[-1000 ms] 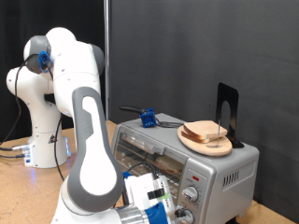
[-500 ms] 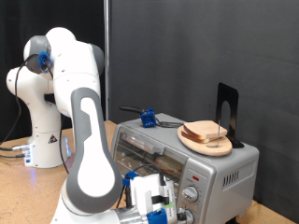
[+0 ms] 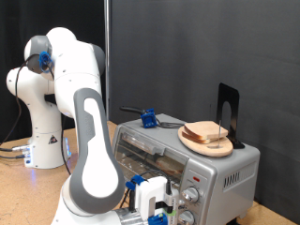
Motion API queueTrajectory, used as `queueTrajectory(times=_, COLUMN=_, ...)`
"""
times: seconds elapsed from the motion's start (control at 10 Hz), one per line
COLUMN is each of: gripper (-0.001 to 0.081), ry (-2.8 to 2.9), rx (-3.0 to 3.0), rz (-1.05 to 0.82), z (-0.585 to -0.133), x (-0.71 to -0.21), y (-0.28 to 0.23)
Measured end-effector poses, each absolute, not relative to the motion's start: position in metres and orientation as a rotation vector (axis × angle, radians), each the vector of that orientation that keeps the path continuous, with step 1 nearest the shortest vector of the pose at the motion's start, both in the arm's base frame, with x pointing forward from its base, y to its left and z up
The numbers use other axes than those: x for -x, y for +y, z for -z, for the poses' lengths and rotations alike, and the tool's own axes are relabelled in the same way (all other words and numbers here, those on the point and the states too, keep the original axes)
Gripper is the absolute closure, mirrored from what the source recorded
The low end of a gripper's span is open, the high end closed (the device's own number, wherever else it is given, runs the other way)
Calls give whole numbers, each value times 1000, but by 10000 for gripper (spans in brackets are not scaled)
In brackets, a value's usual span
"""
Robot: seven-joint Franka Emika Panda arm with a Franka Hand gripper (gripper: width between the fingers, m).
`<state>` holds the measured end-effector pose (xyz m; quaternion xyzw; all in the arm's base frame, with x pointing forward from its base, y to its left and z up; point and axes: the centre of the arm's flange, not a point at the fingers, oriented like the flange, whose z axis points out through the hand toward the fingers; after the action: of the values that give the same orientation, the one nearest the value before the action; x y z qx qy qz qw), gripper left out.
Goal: Make a piece of toast with the oven
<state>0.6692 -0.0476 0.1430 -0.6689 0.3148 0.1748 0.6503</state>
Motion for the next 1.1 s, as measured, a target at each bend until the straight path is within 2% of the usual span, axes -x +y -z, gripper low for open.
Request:
queueTrajectory(times=0.1, gripper=187, ry=730, rx=1521, rz=-418, z=-142, x=-666, y=-48)
queueTrajectory(times=0.2, gripper=187, ry=747, rx=1515, rz=-439, z=-141, x=-665, y=-47)
queueTrajectory(times=0.3, gripper=58, ry=750, rx=1513, rz=-444, z=-141, x=-665, y=-46)
queueTrajectory(times=0.4, gripper=58, ry=742, rx=1513, rz=-440, z=-143, x=-666, y=-45)
queueTrajectory(times=0.5, gripper=10, ry=730, rx=1517, rz=-432, z=-146, x=-669, y=-43)
queueTrajectory(times=0.6, gripper=0, ry=720, rx=1522, rz=-421, z=-149, x=-672, y=-44)
queueTrajectory(times=1.1, gripper=-2, ry=691, rx=1530, rz=-414, z=-154, x=-681, y=-43)
